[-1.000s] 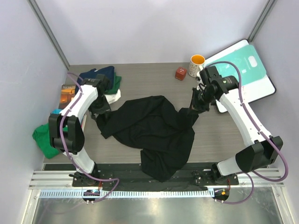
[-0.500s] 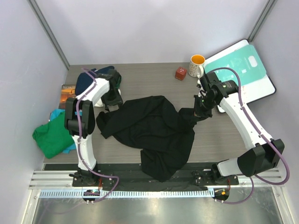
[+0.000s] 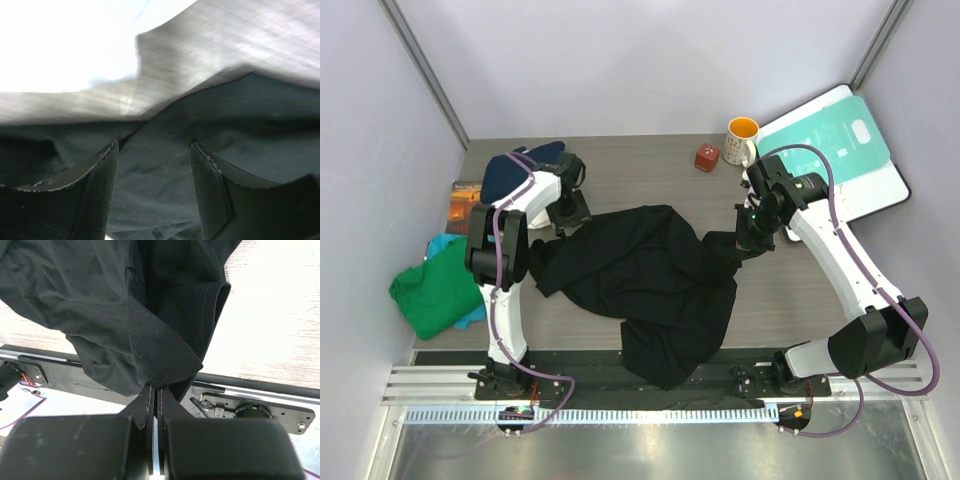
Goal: Fold and stack the t-shirts
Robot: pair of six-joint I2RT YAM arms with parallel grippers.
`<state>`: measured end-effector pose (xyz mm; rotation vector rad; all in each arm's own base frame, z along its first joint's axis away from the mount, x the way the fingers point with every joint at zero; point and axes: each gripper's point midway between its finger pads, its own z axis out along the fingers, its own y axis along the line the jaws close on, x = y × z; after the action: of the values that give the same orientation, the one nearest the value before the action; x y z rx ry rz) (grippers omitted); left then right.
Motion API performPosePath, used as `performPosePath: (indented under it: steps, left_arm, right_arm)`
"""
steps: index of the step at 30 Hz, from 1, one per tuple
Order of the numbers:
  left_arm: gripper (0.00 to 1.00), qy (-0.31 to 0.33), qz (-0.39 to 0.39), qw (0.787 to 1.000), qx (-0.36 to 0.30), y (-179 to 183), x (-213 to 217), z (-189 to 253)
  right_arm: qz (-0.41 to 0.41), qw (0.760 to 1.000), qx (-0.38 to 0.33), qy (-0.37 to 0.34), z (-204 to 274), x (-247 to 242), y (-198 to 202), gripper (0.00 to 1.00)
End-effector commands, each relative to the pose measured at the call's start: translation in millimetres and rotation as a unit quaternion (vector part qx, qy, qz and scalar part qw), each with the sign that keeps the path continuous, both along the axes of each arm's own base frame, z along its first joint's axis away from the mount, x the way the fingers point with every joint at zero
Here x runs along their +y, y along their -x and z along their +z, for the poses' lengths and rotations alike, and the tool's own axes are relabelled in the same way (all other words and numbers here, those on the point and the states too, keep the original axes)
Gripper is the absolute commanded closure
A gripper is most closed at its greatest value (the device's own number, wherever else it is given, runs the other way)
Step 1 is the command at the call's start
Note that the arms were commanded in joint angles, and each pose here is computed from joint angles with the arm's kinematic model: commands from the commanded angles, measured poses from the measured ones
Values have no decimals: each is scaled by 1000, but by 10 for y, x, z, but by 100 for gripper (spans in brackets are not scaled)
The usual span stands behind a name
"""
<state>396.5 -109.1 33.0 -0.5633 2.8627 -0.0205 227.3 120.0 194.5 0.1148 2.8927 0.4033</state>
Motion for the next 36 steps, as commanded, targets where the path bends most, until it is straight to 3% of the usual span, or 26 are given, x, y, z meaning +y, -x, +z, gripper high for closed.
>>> performPosePath:
  steps: [1,9,15,18,24,26,32,36]
  left_arm:
    - [40,23,-16,999,-36,-248,-153,86]
    - [44,19,-31,999,-3,-156,-227,-110]
    - [75,6,-31,999,-9,-88,-163,-89]
    - [82,-2,-36,999,-20,-109,-130,12]
    - [84,-37,-45,996,-74,-251,1,516]
    - [100,-53,-42,993,-99,-311,72,773]
    - [100,-50,-33,985,-159,-418,191,1423]
    - [100,-46,-16,978,-204,-424,309,1812]
  right_arm:
    - [-1,1000,-19,-5,49,0,-23,99]
    - [-4,1000,-23,-5,77,5,-75,99]
    - [-5,1000,-25,-4,76,14,-120,99]
    - [-6,1000,-23,-4,52,20,-136,99]
    - [-15,1000,-26,4,-36,4,-180,99]
    - [-22,999,-31,12,-44,-30,-216,99]
    - [-50,996,-59,38,-1,-126,-341,99]
    - [-99,984,-120,83,233,-352,-527,99]
